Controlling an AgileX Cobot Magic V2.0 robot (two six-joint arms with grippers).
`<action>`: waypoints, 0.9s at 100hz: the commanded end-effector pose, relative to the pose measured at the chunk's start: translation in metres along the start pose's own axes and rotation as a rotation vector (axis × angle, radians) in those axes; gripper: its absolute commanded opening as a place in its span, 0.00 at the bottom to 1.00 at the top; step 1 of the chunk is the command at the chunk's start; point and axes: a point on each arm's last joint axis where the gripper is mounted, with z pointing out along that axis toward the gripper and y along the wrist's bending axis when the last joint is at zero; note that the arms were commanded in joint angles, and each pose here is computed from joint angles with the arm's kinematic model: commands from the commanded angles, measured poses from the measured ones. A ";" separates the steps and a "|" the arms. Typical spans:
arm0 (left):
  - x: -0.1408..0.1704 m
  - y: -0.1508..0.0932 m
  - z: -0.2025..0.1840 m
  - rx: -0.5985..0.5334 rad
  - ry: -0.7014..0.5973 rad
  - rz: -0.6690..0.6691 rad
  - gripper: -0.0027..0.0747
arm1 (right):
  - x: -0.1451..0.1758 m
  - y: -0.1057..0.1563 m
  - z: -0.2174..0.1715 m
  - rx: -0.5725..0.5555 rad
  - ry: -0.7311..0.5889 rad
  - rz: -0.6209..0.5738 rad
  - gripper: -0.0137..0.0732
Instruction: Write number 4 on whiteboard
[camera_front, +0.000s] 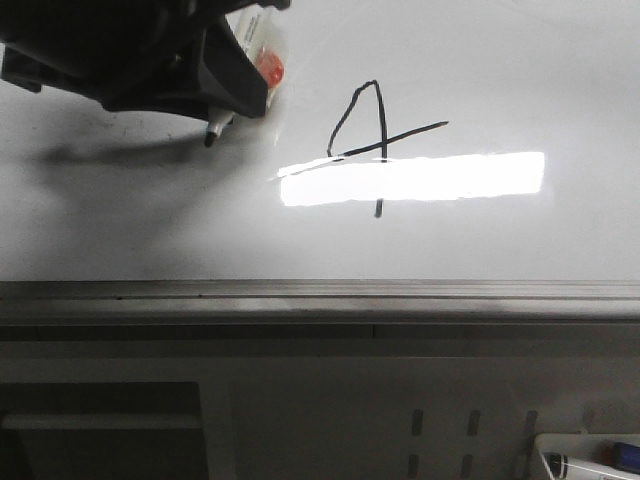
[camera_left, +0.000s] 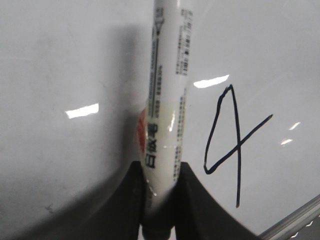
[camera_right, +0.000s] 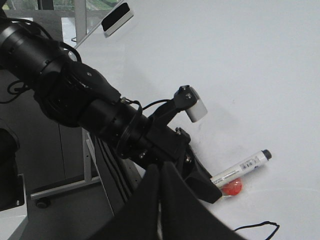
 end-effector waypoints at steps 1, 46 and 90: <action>-0.010 -0.006 -0.002 0.025 -0.027 -0.046 0.01 | -0.015 -0.004 -0.006 0.041 -0.099 0.002 0.10; -0.013 0.002 0.019 -0.036 -0.008 -0.056 0.01 | -0.015 -0.004 -0.006 0.041 -0.099 0.002 0.10; -0.006 0.007 0.029 -0.083 0.021 -0.052 0.01 | -0.014 -0.004 -0.006 0.040 -0.098 0.002 0.10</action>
